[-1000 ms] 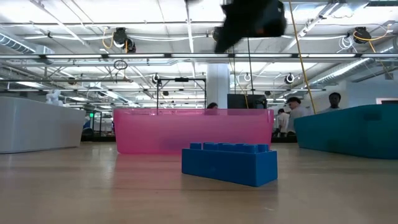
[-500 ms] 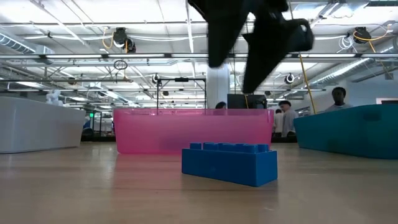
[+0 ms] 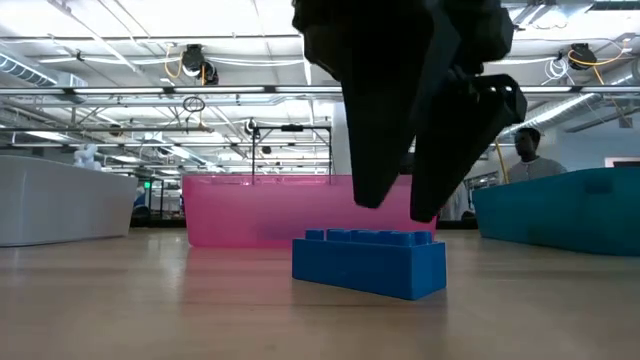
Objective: Sort & place blocks by color
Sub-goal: Put the blue game piece into the red bin
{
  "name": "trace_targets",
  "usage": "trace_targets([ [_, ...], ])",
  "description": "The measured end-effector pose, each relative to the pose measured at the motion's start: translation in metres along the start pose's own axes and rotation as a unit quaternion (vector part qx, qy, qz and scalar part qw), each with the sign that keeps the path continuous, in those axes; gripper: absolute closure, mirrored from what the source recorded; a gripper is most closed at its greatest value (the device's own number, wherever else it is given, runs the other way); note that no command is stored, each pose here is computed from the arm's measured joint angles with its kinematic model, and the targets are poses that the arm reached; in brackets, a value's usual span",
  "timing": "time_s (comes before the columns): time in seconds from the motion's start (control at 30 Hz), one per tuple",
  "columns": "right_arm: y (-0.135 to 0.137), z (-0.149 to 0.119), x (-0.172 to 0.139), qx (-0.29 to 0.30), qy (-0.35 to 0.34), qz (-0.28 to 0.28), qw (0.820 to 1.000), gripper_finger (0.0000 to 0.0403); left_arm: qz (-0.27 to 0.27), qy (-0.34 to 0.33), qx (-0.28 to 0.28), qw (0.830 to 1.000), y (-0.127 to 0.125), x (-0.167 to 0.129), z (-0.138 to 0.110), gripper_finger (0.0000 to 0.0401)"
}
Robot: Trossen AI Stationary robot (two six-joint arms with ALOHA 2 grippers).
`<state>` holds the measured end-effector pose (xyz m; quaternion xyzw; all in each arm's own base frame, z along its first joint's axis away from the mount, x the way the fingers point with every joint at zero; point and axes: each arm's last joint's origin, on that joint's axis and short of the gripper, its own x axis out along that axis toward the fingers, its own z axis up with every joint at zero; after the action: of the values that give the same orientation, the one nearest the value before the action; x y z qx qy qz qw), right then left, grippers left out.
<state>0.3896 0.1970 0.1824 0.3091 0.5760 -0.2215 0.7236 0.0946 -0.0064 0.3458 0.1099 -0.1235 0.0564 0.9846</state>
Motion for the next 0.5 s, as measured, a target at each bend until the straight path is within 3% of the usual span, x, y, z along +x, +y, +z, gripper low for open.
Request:
trace_targets([
  [0.5,0.004,-0.002,0.018,-0.055,-0.012,-0.005,0.998,0.0161,-0.002,0.009,-0.017,1.0,-0.001,0.001,-0.002,0.0249],
])
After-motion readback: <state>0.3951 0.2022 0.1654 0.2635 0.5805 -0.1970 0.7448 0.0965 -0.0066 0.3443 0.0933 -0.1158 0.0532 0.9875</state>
